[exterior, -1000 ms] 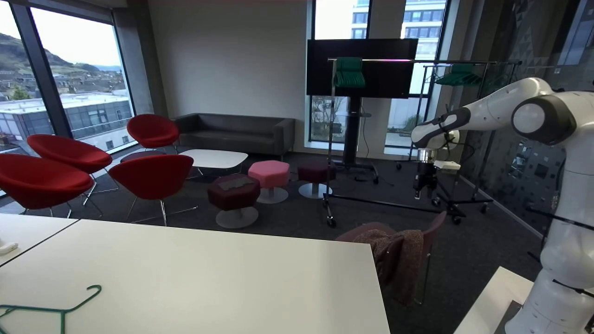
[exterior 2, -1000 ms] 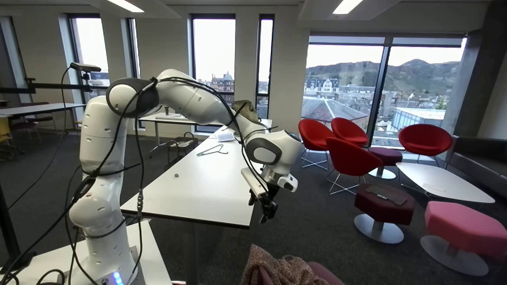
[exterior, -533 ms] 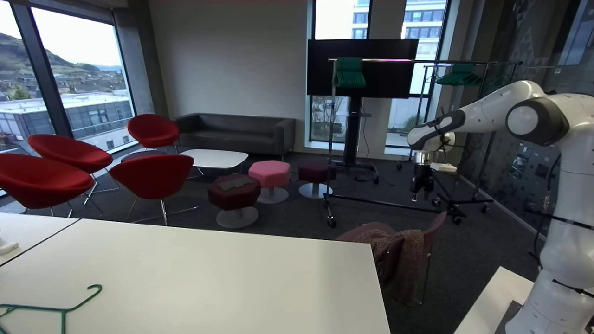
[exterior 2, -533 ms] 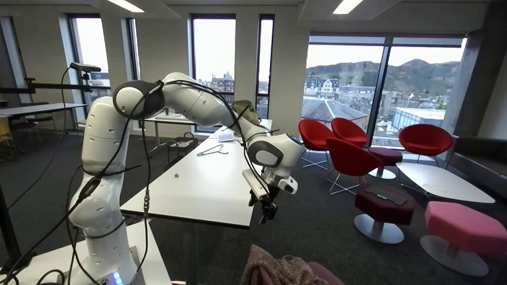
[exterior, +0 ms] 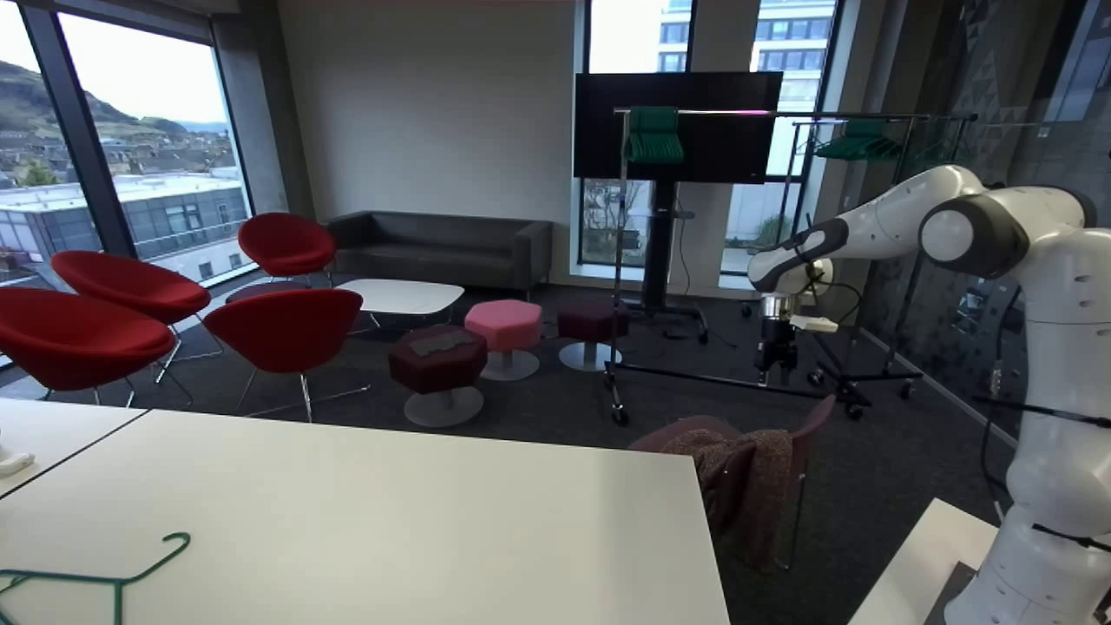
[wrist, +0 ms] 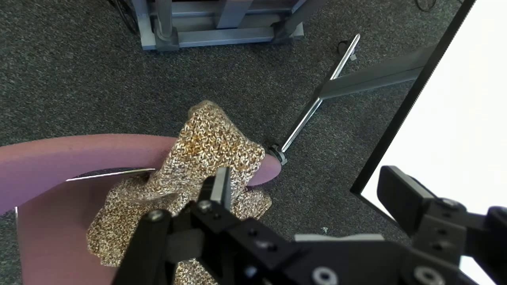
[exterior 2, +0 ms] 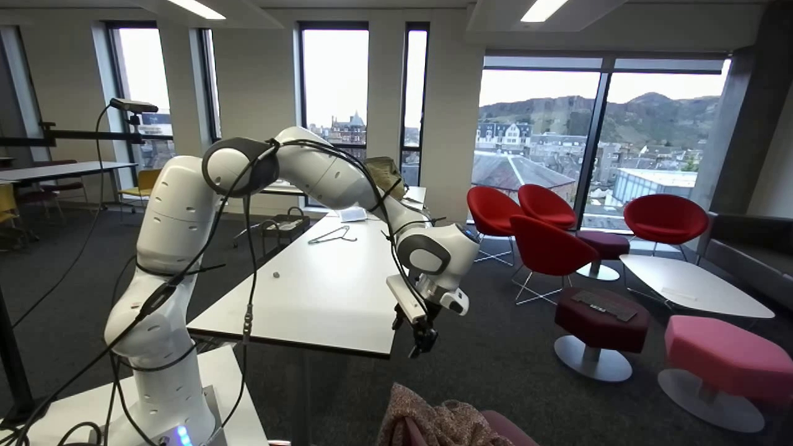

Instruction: Put the fleece blanket on the table.

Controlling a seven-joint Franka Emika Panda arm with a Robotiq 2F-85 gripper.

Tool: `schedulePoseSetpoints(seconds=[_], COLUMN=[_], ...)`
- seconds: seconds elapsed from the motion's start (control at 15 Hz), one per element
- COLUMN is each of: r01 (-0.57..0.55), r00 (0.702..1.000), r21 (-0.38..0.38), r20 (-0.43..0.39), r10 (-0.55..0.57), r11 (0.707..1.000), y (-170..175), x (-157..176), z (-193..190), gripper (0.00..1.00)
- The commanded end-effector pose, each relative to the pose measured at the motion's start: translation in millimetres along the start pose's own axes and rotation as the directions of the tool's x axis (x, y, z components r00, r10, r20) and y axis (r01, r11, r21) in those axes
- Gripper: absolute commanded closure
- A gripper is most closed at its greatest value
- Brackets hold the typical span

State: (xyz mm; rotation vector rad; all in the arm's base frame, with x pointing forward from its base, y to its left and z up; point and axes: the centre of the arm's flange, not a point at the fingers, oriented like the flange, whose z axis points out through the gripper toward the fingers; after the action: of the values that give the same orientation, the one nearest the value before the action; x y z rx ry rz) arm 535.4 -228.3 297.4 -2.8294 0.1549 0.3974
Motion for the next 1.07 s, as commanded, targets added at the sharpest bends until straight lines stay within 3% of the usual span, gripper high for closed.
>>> schedulePoseSetpoints(seconds=[0.0, 0.67, 1.0], r01=[0.004, -0.093, -0.106], r00=[1.000, 0.989, 0.985], r21=[0.045, 0.084, 0.101], r20=[0.019, 0.122, 0.144], r10=[-0.004, 0.082, 0.091], r11=[0.999, 0.992, 0.989], y=[12, 70, 78], x=[27, 49, 52], z=[5, 73, 92], gripper=[0.00, 0.00, 0.00])
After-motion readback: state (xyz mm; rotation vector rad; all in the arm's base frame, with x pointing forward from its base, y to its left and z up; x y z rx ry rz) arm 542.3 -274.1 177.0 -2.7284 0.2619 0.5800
